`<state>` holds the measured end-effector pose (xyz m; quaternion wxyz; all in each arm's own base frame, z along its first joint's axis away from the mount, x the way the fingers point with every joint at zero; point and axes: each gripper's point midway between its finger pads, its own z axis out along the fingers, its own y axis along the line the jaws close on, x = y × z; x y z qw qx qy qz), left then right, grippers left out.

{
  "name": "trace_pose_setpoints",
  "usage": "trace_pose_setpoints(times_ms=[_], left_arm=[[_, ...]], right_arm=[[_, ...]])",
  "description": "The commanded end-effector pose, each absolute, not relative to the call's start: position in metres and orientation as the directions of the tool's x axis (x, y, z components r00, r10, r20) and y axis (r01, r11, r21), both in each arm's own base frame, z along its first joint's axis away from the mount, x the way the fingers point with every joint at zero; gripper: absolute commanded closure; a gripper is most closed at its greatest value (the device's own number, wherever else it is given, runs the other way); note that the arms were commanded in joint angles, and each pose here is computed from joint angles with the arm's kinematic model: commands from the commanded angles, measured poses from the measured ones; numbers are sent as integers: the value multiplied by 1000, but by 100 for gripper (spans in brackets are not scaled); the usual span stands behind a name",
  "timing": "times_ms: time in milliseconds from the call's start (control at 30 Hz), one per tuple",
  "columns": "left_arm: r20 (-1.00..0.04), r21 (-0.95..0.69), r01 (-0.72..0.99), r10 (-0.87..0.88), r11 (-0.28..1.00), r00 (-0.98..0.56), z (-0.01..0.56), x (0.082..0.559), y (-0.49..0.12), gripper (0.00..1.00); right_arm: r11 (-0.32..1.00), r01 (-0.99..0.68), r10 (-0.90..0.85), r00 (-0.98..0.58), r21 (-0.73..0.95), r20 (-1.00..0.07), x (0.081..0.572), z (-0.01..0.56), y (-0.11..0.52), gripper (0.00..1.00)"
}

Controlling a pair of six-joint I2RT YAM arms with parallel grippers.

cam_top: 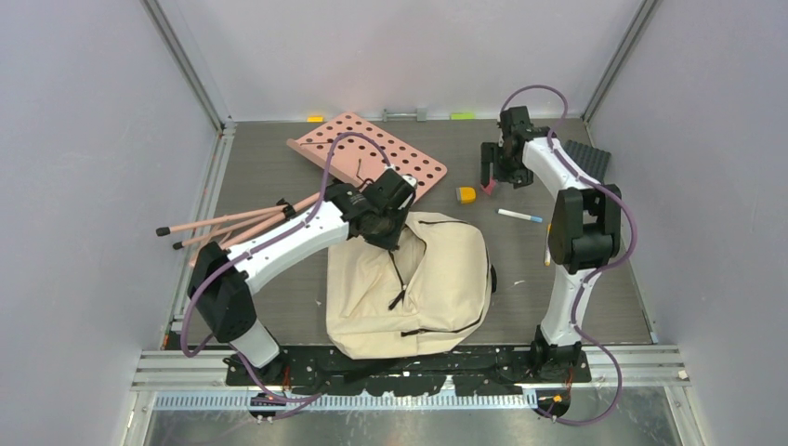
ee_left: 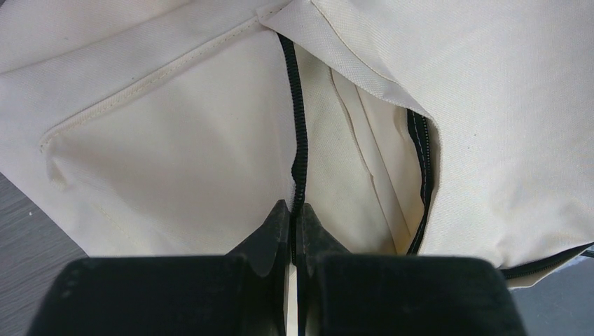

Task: Pack the student bag
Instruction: Pick up the stationery from the center of the board.

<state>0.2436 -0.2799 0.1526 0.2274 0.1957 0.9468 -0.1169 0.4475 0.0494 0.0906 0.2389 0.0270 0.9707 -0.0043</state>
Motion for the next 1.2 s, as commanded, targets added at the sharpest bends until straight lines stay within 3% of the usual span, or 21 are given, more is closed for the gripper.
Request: trace_pose_setpoints(times_ms=[0, 433, 700, 833, 933, 1000, 1167], left_arm=[[-536, -176, 432, 282, 885, -796, 165, 256, -294, 100], [-521, -128, 415, 295, 901, -801, 163, 256, -284, 100], [-521, -125, 415, 296, 901, -800, 163, 257, -284, 100], [-523, -122, 413, 295, 902, -800, 163, 258, -283, 100], [-526, -115, 410, 295, 905, -798, 164, 259, -283, 100], [-536, -112, 402, 285, 909, -794, 165, 264, -283, 100], [-553, -125, 395, 266, 910, -789, 174, 272, -285, 100]], right_arm=[[999, -20, -35, -873, -37, -486, 473, 92, 46, 21], [999, -21, -2, -885, 35, -465, 505, 70, 62, 45], [999, -22, -7, -900, 30, -436, 500, 57, 61, 52], [999, -18, -3, -900, 32, -436, 499, 58, 62, 68], [1000, 15, 15, -889, 5, -458, 501, 68, 55, 89], [999, 48, 29, -870, -25, -492, 504, 84, 47, 98], [995, 100, 77, -819, -9, -569, 505, 135, 44, 99]])
